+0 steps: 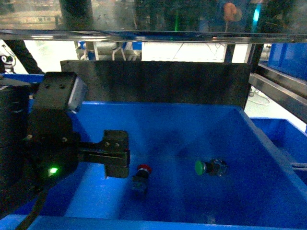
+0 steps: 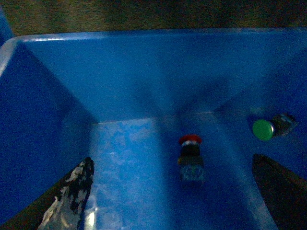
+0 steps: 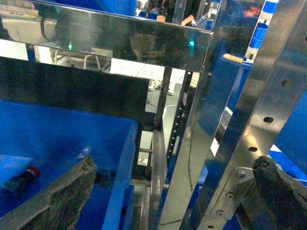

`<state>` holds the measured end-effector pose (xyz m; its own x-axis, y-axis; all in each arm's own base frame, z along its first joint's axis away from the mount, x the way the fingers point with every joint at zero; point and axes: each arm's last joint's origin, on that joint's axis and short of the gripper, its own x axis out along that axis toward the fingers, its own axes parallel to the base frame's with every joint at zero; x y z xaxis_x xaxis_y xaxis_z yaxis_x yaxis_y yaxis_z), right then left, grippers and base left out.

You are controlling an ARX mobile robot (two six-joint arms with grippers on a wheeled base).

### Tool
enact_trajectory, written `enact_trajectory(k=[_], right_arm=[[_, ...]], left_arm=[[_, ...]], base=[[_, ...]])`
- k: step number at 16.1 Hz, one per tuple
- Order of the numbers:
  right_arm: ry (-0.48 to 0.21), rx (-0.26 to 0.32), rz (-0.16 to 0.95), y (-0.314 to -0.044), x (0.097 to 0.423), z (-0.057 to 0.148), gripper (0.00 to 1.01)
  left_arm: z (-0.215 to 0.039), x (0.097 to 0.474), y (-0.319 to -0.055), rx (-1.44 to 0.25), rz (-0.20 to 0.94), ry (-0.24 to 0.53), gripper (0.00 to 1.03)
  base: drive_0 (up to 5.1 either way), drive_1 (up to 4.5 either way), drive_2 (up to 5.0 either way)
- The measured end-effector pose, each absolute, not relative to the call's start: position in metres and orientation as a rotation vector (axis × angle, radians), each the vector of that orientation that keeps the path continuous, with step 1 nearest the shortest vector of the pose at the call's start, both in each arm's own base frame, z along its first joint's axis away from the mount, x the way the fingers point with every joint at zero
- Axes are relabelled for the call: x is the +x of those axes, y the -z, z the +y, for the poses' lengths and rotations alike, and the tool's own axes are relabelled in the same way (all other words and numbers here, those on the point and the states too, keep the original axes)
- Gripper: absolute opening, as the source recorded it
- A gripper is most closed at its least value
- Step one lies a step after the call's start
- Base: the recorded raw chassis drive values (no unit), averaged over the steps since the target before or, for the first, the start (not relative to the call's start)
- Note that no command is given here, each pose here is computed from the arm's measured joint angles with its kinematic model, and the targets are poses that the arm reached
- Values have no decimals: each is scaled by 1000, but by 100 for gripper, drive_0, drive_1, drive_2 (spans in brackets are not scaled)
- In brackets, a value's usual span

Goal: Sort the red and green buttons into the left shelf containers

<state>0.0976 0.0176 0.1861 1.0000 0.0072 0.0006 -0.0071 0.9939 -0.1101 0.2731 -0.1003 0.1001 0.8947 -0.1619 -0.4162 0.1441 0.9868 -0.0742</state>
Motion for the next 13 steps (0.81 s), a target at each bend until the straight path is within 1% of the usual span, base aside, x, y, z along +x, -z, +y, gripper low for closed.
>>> enact_trajectory(k=[2, 4, 6, 9, 10, 11, 12, 13], right_arm=[[-7, -110, -1, -186, 98, 18, 98], [-7, -110, -1, -186, 98, 18, 98], [-7, -110, -1, -186, 98, 18, 98], [-7, -110, -1, -186, 98, 18, 98], [-7, -110, -1, -186, 98, 18, 98], [-7, -110, -1, -186, 98, 18, 98], [-7, -110, -1, -186, 98, 18, 98], [-7, -110, -1, -186, 98, 18, 98]], left_arm=[[-85, 246, -107, -67, 401, 126, 98], [-77, 212, -118, -48, 374, 94, 98], [-68, 184, -136, -43, 340, 100, 98], [-32, 149, -157, -112, 267, 14, 98], [-19, 137, -166, -141, 213, -4, 98], [-4, 123, -178, -167, 137, -40, 98], [8, 108, -188, -182, 68, -99, 98], [12, 98, -197, -185, 7, -149, 98]], base=[[0, 0, 0], [0, 0, 0], [0, 0, 0], [0, 0, 0], [0, 0, 0], [0, 0, 0], [0, 0, 0], [0, 0, 0]])
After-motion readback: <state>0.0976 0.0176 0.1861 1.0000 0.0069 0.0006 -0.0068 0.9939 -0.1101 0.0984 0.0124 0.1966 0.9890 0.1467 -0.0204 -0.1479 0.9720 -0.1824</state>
